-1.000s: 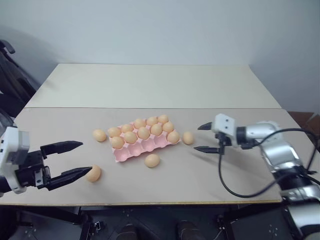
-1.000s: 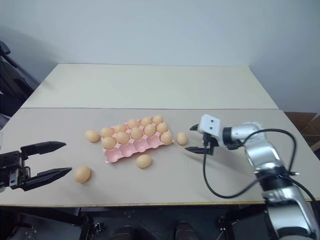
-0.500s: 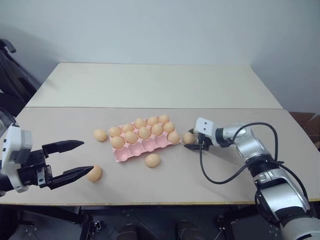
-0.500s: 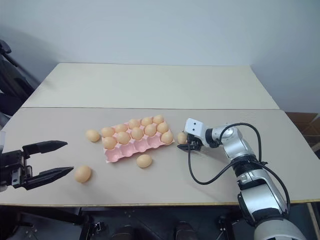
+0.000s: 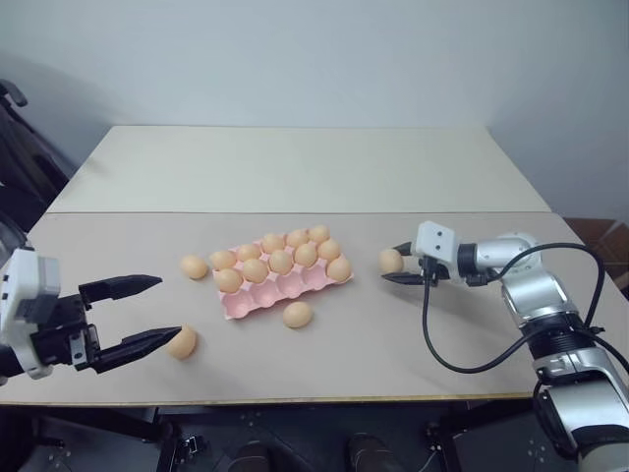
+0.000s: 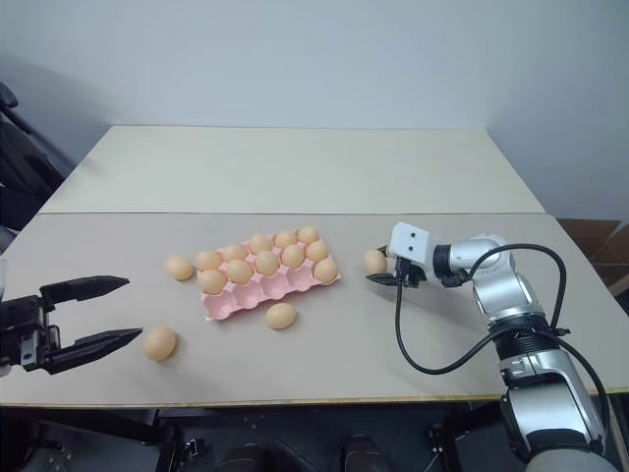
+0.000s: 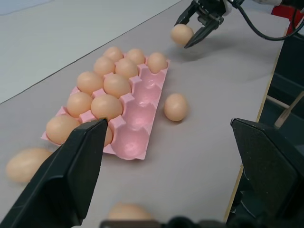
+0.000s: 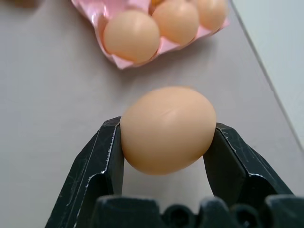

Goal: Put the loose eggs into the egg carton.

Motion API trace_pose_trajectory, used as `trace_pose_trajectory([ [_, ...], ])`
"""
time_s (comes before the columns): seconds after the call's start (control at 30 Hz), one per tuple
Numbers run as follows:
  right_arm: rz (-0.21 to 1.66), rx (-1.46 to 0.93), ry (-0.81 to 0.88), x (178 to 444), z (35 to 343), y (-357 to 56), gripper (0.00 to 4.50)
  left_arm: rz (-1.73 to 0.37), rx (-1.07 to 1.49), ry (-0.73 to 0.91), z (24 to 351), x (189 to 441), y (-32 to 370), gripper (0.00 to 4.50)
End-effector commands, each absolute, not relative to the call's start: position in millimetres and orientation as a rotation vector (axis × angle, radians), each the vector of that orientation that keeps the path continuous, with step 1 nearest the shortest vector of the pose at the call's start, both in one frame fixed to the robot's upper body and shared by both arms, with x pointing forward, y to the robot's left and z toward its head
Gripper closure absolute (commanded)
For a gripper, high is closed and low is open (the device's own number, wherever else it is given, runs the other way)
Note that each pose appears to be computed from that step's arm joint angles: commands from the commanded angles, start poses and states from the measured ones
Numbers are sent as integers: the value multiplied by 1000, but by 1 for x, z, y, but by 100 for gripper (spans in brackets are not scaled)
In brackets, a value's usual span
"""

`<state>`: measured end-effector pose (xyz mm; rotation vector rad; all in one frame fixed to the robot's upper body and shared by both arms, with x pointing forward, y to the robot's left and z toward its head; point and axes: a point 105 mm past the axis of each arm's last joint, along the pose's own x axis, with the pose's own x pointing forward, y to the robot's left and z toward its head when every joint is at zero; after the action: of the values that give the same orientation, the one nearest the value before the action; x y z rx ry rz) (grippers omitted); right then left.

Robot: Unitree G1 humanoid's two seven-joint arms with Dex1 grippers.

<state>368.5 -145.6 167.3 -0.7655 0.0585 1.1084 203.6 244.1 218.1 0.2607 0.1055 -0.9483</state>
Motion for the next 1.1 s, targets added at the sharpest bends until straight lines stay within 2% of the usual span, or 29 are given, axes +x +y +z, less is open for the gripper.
trace_pose_trajectory([
  [0.03,1167,-739,-109,363,202,-108,217,-965,279,80,222,206,241,0],
  [0.27,1223,-711,-137,368,196,-60,217,-976,274,70,222,208,237,0],
  [0.5,1222,-712,-94,374,181,-41,217,-970,277,67,223,208,237,0],
  [0.73,1217,-732,-70,373,171,-39,2,-967,265,56,223,209,237,0],
  [0.9,1189,-686,-120,370,190,-54,2,-963,251,34,227,210,238,0],
  [1.1,1276,-549,-182,330,218,-99,2,-971,234,-24,234,203,248,0],
])
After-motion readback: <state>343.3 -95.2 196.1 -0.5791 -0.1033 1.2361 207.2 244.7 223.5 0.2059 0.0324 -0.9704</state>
